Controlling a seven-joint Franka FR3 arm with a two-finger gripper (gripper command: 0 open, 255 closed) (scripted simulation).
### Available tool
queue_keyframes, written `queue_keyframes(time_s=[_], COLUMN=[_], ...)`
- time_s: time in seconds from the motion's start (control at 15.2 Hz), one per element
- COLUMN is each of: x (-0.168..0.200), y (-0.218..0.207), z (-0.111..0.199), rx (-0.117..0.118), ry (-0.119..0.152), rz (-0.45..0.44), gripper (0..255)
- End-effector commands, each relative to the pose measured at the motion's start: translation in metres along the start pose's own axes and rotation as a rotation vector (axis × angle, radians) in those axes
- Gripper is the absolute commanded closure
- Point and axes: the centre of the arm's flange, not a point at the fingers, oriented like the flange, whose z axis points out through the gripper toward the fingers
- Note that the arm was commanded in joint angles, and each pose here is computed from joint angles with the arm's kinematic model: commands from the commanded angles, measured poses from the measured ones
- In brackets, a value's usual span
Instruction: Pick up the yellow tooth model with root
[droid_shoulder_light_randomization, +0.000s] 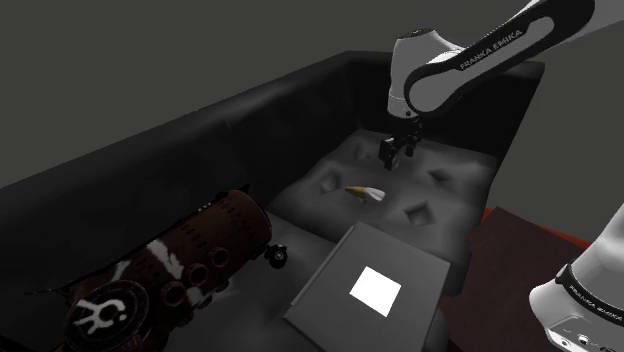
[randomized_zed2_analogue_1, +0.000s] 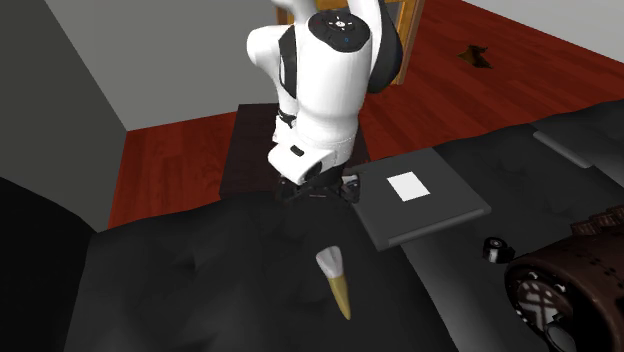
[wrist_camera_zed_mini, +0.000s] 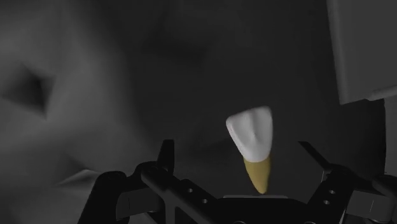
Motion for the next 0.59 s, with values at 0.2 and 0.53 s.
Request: queue_keyframes(time_s=[0.2, 0.53], x=[0.038, 0.077], y=[-0.024, -0.049], z=[0.046, 0.092], rx=[-0.006, -0.014], ry=[0.017, 0.034], rz=[-0.035, -0.069], gripper=[0, 0])
